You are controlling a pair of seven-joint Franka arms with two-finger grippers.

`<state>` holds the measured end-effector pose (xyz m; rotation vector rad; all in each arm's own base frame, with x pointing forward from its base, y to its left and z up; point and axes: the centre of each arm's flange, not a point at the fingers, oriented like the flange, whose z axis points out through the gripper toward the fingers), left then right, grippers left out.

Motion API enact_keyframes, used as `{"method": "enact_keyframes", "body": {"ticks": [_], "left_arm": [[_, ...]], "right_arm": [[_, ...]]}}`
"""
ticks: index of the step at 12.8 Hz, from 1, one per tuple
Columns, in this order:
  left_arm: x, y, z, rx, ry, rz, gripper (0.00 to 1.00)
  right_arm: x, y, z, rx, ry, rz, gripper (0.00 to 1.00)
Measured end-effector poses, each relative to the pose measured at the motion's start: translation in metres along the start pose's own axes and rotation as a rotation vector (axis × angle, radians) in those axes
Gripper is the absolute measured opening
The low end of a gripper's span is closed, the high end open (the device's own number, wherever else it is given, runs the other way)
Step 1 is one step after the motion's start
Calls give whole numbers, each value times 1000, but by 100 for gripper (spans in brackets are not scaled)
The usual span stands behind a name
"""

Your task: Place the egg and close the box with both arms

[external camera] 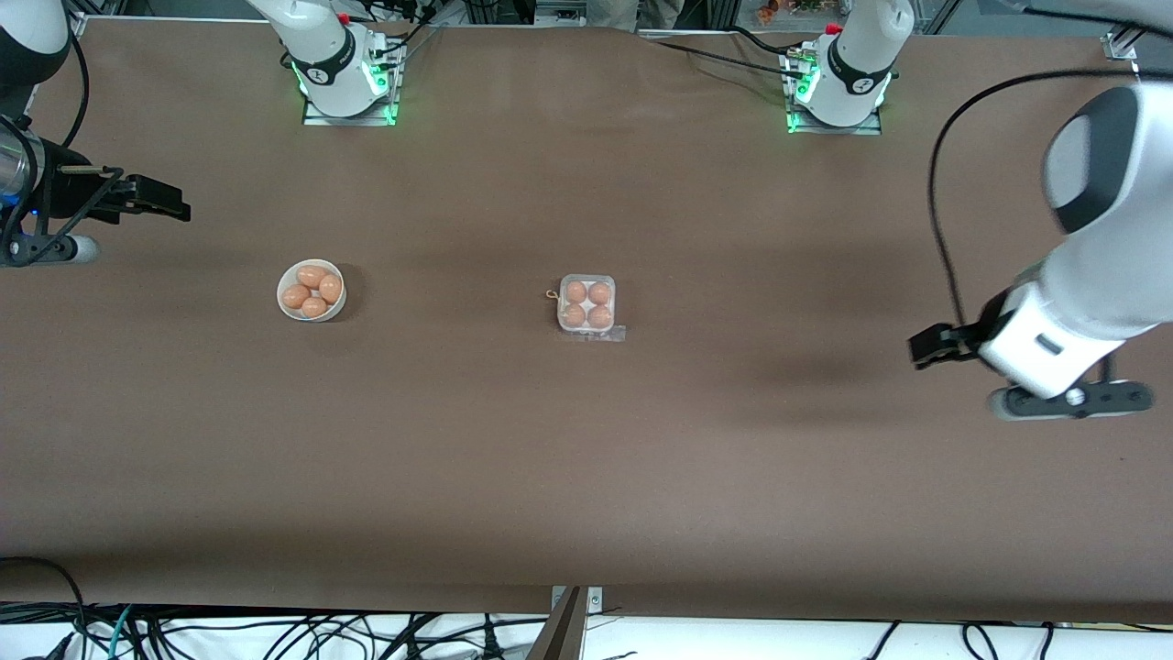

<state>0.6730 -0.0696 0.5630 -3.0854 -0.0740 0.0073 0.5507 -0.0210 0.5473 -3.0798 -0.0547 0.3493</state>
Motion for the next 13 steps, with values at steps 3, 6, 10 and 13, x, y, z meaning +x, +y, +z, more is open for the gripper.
{"method": "enact_keyframes", "body": {"ticks": [3, 6, 10, 13], "left_arm": [[-36, -16, -18, -2, -8, 11, 100], [-67, -17, -15, -4, -12, 20, 100], [-98, -22, -2, -2, -32, 21, 100], [-101, -38, 1, -3, -33, -1, 100]], "right_arm": [[0, 0, 0, 0, -1, 0, 100], [0, 0, 0, 0, 0, 0, 100], [-1, 0, 0, 0, 0, 0, 100], [-1, 0, 0, 0, 0, 1, 100]]}}
